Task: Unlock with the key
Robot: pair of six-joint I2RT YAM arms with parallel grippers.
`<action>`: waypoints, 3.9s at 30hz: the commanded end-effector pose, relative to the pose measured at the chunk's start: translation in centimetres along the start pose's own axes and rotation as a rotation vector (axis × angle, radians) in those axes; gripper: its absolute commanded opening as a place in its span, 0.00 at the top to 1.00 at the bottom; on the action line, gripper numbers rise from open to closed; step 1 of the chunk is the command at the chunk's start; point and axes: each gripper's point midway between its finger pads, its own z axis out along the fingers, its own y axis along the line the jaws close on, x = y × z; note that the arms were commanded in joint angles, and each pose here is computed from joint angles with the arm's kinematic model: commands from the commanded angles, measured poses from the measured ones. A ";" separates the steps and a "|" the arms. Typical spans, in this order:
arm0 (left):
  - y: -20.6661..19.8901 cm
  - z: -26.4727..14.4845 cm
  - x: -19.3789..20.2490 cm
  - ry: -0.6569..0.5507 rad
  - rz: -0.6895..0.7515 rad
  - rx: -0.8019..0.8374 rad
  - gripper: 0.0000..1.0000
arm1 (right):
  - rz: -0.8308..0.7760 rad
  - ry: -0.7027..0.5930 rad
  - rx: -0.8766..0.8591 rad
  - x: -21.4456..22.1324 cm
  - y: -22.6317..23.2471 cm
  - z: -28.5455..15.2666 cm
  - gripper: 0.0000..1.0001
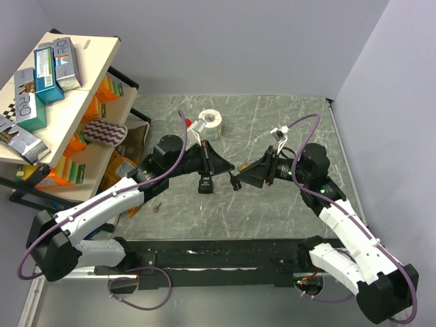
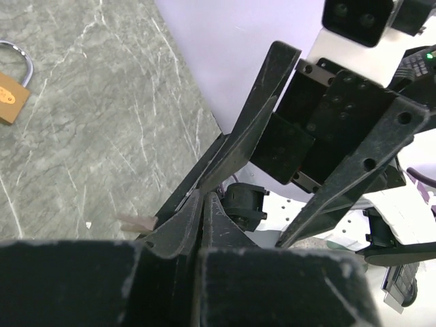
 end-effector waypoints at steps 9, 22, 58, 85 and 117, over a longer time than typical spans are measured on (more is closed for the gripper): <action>-3.4 -0.7 -2.1 -0.075 0.042 0.106 0.99 | -0.034 0.066 -0.126 0.4 1.3 0.4 0.43; -3.5 -0.8 -3.2 -0.128 0.041 0.101 0.99 | -0.020 0.094 -0.148 0.7 1.3 0.7 0.56; 16.7 -4.8 -0.8 -0.144 -0.041 -0.766 0.05 | -0.013 -0.082 0.160 -0.4 -3.0 -1.2 1.00; 28.0 -0.6 6.1 0.408 0.044 -1.144 0.12 | -0.078 -0.124 0.169 -0.8 -2.5 -2.0 1.00; 25.7 -12.0 1.3 0.527 0.801 -1.876 0.99 | -0.092 -0.141 0.135 -0.4 -1.4 -2.6 1.00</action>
